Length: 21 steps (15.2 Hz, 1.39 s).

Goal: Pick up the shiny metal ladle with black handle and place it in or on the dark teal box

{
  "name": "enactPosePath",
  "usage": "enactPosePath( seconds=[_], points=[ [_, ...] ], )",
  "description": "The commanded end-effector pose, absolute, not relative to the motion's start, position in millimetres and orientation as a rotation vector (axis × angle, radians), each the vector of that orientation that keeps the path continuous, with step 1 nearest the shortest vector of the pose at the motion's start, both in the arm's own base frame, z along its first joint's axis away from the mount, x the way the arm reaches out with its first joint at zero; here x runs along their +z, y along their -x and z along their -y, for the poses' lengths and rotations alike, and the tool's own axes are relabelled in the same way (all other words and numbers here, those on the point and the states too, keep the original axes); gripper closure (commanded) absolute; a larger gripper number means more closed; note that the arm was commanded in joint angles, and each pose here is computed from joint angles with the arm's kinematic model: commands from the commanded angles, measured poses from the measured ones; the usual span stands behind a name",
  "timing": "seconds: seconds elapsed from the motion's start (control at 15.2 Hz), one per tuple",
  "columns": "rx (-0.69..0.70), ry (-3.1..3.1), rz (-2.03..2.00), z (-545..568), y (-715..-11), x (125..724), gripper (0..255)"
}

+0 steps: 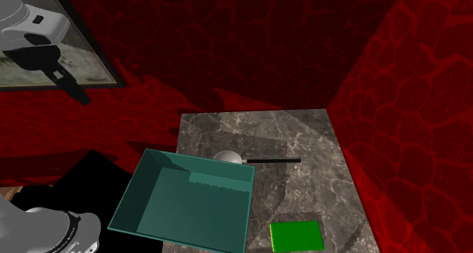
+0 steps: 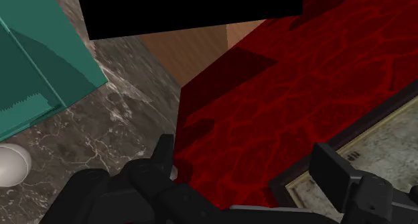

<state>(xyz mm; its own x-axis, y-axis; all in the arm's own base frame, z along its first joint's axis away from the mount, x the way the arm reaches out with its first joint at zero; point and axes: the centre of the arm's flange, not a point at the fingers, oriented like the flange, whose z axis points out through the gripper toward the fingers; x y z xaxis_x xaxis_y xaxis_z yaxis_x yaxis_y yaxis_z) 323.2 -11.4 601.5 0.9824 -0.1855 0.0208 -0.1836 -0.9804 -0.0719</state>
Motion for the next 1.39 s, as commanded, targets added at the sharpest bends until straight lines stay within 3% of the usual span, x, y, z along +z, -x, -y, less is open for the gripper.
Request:
enactPosePath(
  seconds=[0.0,1.32],
  points=[
    [-0.042,3.058,-0.285,11.4,-323.2,601.5,0],
    [-0.131,2.954,-0.896,206.7,-438.4,488.8,0]
  ],
)
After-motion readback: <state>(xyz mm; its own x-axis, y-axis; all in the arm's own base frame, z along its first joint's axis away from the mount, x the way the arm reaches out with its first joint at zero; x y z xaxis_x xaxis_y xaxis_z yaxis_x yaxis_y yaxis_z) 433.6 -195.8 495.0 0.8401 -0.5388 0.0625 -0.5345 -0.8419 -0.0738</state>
